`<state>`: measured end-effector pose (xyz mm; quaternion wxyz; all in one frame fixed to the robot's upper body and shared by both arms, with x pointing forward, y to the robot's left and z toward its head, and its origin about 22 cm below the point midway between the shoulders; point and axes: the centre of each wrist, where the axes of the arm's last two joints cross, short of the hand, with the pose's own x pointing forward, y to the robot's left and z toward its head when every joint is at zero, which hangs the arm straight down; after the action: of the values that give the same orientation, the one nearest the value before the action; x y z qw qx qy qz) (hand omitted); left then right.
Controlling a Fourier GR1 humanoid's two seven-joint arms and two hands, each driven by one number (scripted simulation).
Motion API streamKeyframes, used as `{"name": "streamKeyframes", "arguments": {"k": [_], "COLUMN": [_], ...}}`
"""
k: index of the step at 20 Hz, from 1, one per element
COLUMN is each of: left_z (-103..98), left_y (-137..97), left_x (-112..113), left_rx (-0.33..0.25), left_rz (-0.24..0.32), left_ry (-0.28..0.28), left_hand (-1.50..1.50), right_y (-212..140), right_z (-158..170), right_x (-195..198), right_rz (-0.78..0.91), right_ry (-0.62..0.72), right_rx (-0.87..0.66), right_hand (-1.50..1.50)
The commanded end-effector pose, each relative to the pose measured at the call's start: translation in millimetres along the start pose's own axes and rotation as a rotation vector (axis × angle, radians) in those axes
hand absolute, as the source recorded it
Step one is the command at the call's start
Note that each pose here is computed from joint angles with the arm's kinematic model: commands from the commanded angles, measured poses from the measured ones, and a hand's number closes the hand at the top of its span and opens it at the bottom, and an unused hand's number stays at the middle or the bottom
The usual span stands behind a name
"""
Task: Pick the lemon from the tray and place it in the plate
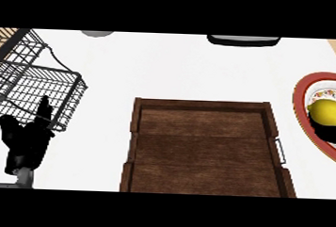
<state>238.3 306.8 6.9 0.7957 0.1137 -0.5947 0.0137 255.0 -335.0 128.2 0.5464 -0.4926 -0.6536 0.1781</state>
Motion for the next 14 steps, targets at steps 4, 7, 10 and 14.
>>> {"name": "streamKeyframes", "arguments": {"k": [4, 7, 10, 14], "left_z": [-20.9, -19.9, -18.4, -21.0], "left_y": [-29.8, -33.3, -35.6, -23.9], "left_x": [35.6, 26.1, 27.3, 17.2], "left_rx": [-0.107, -0.107, -0.103, -0.103], "left_rz": [-0.017, -0.029, -0.022, -0.043], "left_ry": [-0.126, -0.131, -0.145, -0.139], "left_hand": [0.0, 0.0, 0.0, 0.0], "right_y": [-20.1, -26.0, -19.3, -28.2], "right_z": [-34.8, -36.7, -38.8, -42.4], "right_x": [-66.5, -98.6, -125.0, -148.9], "right_rz": [0.015, 0.089, 0.14, -0.051], "right_ry": [0.095, 0.1, 0.139, 0.253], "right_rx": [-0.035, 0.01, 0.117, 0.217], "right_hand": [1.5, 1.5, 1.5, 1.5]}}
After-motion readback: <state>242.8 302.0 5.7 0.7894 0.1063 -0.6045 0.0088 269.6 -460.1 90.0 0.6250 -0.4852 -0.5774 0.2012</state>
